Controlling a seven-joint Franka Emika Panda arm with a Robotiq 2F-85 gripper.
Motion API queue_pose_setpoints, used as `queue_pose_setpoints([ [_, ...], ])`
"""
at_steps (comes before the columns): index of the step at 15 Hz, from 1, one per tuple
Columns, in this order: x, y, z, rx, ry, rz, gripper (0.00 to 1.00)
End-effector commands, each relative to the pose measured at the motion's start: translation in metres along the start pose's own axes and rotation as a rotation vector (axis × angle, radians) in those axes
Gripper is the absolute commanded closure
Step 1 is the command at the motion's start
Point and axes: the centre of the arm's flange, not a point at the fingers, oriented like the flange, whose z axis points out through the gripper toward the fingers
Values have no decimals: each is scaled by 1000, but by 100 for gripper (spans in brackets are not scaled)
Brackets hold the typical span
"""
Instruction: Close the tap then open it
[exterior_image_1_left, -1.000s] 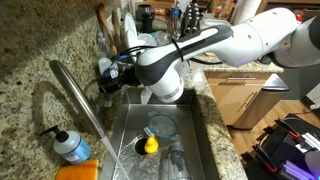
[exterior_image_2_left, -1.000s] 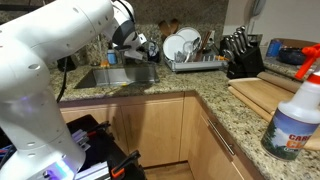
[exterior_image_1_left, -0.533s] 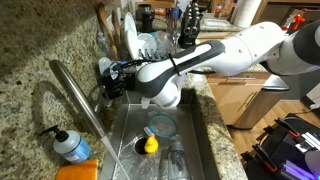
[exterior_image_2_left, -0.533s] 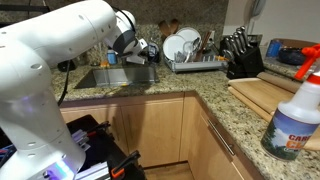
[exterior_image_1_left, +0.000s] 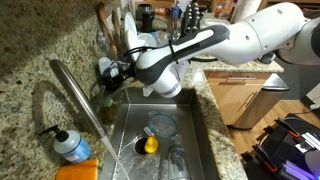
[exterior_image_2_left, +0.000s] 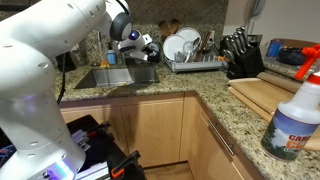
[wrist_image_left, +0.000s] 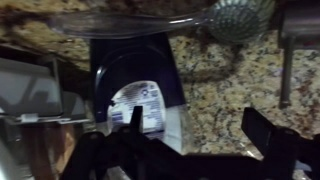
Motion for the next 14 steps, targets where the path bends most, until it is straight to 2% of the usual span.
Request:
queue_pose_setpoints([
  [1, 3, 12, -18, -139, -92, 24, 0],
  [2, -1, 21, -10, -86, -24, 21, 0],
  [4, -3, 32, -17, -135, -41, 26, 0],
  [5, -8, 30, -13, -115, -38, 39, 0],
  [8, -18, 18, 7, 8, -75, 133, 0],
  [12, -28, -9, 25, 162, -73, 158, 0],
  [14, -28, -16, 30, 205, -75, 177, 0],
])
